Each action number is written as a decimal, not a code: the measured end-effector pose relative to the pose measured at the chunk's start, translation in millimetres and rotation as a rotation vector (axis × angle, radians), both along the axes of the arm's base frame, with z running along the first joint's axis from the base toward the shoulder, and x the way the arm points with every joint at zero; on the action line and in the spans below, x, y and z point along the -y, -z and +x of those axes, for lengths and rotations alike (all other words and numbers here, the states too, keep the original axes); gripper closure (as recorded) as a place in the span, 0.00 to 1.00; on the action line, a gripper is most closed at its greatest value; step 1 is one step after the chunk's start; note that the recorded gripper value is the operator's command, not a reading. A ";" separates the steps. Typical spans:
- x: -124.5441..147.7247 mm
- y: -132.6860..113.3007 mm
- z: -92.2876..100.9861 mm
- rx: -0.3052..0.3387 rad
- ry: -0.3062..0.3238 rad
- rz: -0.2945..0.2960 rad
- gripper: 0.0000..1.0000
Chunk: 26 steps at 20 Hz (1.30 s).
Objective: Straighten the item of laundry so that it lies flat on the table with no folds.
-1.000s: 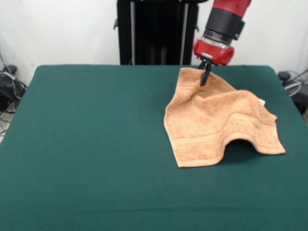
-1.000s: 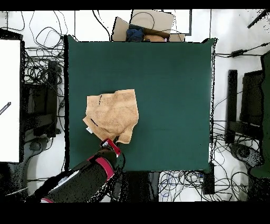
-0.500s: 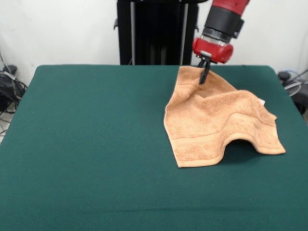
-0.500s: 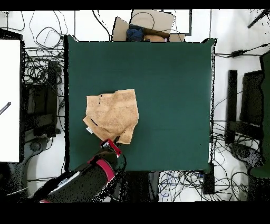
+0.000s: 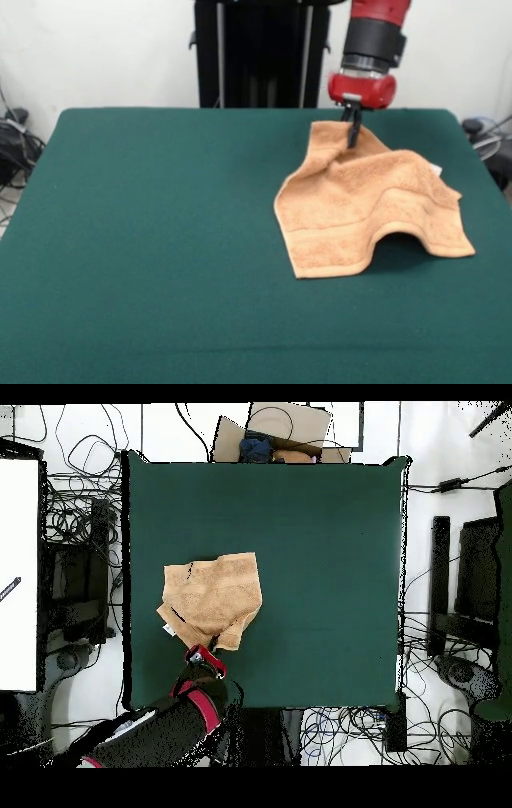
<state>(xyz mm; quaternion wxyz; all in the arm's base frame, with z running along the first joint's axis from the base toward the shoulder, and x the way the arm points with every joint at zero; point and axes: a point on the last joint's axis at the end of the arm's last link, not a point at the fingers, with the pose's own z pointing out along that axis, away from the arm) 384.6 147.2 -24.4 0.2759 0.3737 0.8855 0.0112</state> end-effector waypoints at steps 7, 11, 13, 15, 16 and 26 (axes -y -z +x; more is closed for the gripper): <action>-4.1 9.3 -28.1 0.057 -0.026 0.027 1.00; 4.8 10.0 -47.2 0.042 -0.021 0.021 1.00; 7.3 11.1 -51.3 0.042 -0.016 0.019 1.00; 9.5 12.1 -54.9 0.042 -0.010 0.017 1.00; 10.2 12.4 -55.8 0.043 -0.009 0.017 1.00; 17.1 20.9 -62.3 0.065 -0.035 0.046 1.00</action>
